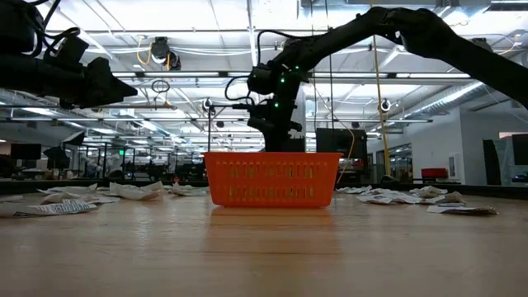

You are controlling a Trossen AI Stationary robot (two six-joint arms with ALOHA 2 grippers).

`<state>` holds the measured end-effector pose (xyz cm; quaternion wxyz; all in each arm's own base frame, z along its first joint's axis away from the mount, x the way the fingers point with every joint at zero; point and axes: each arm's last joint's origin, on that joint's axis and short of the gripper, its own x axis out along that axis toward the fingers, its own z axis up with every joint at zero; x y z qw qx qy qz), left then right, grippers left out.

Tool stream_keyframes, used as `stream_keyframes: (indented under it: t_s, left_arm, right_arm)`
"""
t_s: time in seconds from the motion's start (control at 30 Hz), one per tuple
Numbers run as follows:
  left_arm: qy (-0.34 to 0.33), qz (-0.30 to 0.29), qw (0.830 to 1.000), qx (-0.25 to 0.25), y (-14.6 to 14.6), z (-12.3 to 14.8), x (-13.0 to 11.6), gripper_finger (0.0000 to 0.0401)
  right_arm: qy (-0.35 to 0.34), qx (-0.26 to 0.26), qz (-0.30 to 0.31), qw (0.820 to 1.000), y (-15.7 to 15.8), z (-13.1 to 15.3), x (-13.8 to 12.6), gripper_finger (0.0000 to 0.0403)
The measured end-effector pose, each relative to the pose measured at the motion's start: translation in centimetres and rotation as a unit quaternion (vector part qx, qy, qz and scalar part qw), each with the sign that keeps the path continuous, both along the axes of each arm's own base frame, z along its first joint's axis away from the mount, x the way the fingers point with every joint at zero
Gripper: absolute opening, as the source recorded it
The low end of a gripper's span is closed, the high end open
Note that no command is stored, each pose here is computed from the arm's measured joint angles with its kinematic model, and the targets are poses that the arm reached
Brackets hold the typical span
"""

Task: Pick & Place First Aid Supplies
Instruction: Put the blue alcohol pad into the blue bin

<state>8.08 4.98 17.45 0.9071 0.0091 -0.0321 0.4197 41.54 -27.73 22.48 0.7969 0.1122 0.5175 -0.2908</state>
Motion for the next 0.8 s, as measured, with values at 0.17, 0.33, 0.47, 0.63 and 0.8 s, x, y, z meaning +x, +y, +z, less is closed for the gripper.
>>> stream_keyframes:
  t_s: [0.17,0.33,0.47,0.63,0.8]
  left_arm:
    - [0.0,0.0,1.0,0.0,0.0,0.0,0.0,0.0306]
    - [0.0,0.0,1.0,0.0,0.0,0.0,0.0,0.0306]
    - [0.0,0.0,1.0,0.0,0.0,0.0,0.0,0.0306]
    - [0.0,0.0,1.0,0.0,0.0,0.0,0.0,0.0306]
    - [0.0,0.0,1.0,0.0,0.0,0.0,0.0,0.0306]
  right_arm:
    - [0.018,0.012,0.003,1.0,0.4,-0.3,-0.1,0.0072]
    - [0.049,0.035,-0.002,0.998,0.8,-0.5,-0.7,0.0121]
    - [0.096,0.071,-0.013,0.993,1.7,0.3,-2.2,0.0151]
    - [0.151,0.106,-0.013,0.983,2.9,1.7,-3.9,0.0172]
    - [0.19,0.141,-0.039,0.971,4.5,3.9,-5.7,0.0175]
